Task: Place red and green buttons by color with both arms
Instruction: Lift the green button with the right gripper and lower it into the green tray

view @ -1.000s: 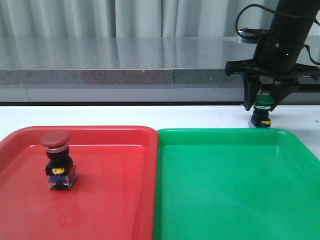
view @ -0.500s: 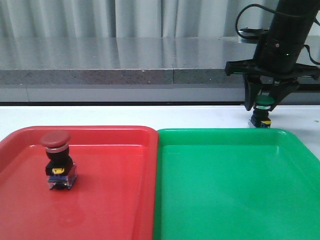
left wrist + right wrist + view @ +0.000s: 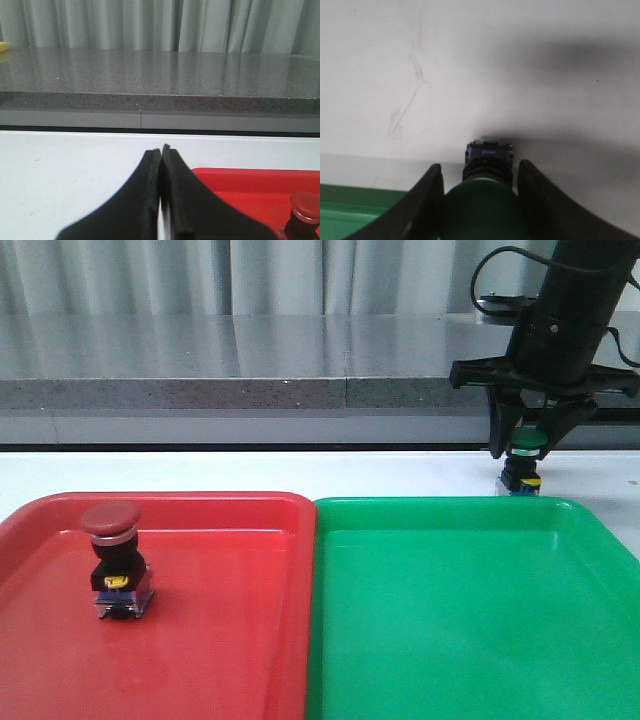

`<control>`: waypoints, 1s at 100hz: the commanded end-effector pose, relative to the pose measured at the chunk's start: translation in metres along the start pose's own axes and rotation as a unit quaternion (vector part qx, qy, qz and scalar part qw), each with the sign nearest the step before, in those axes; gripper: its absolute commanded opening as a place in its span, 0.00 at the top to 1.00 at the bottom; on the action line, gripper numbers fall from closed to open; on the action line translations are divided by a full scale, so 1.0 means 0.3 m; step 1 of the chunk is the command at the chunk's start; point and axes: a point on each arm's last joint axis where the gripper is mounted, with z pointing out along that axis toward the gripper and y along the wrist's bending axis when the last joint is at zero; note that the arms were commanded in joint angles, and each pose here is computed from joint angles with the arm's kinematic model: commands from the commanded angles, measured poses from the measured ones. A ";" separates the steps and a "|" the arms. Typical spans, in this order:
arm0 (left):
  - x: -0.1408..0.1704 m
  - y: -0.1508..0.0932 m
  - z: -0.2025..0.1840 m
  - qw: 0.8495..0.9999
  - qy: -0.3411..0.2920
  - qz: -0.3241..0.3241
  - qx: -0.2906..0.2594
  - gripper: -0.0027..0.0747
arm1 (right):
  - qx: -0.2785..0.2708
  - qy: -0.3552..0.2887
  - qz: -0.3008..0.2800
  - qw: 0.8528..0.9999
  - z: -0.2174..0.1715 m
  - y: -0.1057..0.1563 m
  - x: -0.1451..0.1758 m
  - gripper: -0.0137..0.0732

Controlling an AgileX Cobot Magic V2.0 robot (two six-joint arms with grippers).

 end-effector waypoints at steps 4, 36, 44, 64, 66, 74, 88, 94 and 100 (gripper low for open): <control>-0.018 -0.003 -0.009 0.999 -0.051 -0.004 0.008 0.99 | -0.017 -0.081 -0.003 0.997 -0.216 0.023 -0.067 0.63; -0.018 -0.003 -0.009 0.999 -0.051 -0.004 0.008 0.99 | -0.053 -0.109 -0.005 0.993 -0.401 0.081 -0.073 0.63; -0.018 -0.003 -0.009 0.999 -0.051 -0.004 0.008 0.99 | -0.061 -0.105 -0.008 0.993 -0.428 0.111 -0.055 0.63; -0.018 -0.003 -0.009 0.999 -0.051 -0.004 0.008 0.99 | -0.085 -0.095 -0.041 0.991 -0.463 0.244 0.000 0.63; -0.018 -0.003 -0.009 0.999 -0.051 -0.004 0.008 0.99 | -0.088 -0.093 -0.046 0.991 -0.464 0.260 0.007 0.63; -0.018 -0.003 -0.009 0.999 -0.051 -0.004 0.008 0.99 | -0.095 -0.079 -0.058 0.991 -0.452 0.313 0.038 0.63; -0.018 -0.003 -0.009 0.999 -0.051 -0.004 0.008 0.99 | -0.098 -0.050 -0.067 0.992 -0.392 0.387 0.116 0.63; -0.018 -0.003 -0.009 0.999 -0.051 -0.004 0.008 0.99 | -0.098 -0.037 -0.070 0.992 -0.357 0.410 0.159 0.63; -0.018 -0.003 -0.009 0.999 -0.051 -0.004 0.008 0.99 | -0.100 -0.032 -0.075 0.992 -0.329 0.427 0.197 0.63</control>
